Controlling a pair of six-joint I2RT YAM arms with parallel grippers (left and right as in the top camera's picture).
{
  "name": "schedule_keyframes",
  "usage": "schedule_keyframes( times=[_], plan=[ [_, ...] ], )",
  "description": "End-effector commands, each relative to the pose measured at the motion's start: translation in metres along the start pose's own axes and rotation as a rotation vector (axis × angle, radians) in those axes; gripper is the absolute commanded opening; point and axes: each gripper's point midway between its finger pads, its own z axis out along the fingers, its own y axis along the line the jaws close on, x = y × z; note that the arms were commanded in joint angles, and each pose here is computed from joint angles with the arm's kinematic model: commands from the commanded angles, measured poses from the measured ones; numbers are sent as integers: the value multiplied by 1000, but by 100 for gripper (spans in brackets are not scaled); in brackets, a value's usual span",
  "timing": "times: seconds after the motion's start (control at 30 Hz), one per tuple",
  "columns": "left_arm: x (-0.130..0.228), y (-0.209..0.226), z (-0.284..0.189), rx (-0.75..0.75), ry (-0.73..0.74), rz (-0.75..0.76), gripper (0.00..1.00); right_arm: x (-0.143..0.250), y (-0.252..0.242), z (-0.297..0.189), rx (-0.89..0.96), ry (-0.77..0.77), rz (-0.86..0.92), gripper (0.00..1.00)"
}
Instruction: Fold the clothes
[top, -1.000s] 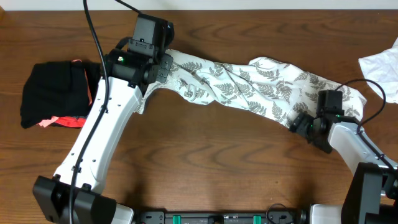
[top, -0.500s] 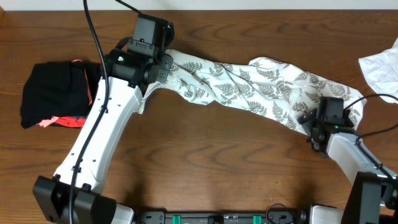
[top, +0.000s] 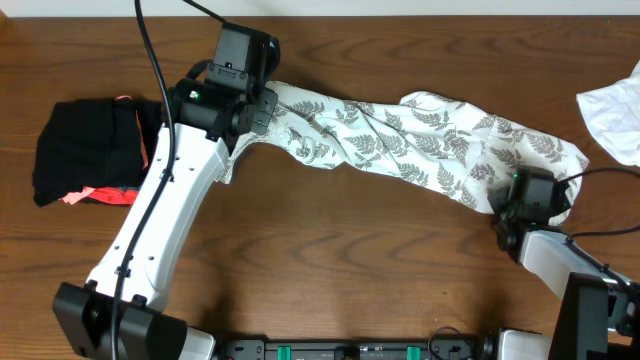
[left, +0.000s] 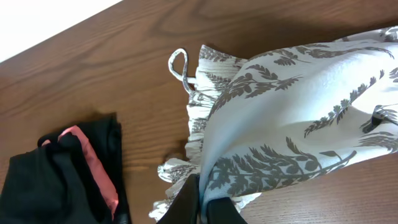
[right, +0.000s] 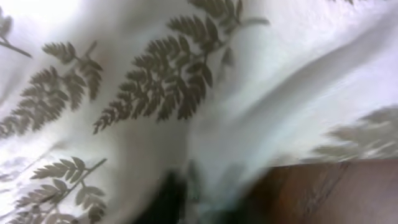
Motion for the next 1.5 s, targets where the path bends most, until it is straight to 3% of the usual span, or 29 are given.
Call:
schedule_keyframes(
  times=[0.0,0.2,0.4,0.63,0.8,1.0,1.47],
  plan=[
    [1,3,0,-13,6,-8,6,39,-21,7,26,149,-37,1],
    [-8,14,-1,-63,-31,-24,6,11,20,-7,-71,104,-287,1],
    [-39,39,-16,-182,-170,-68,6,-74,90,-66,-121,-3,-389,1],
    [-53,44,-26,-198,-234,-75,6,-180,136,-153,-101,-217,-418,1],
    [-50,49,-27,-226,-224,-76,6,-226,140,-198,-101,-305,-364,1],
    [-50,53,-38,-233,-240,-84,6,-241,137,-228,-84,-327,-365,1],
    [-47,60,-66,-237,-279,-99,6,-227,114,-217,17,-248,-402,1]
  ],
)
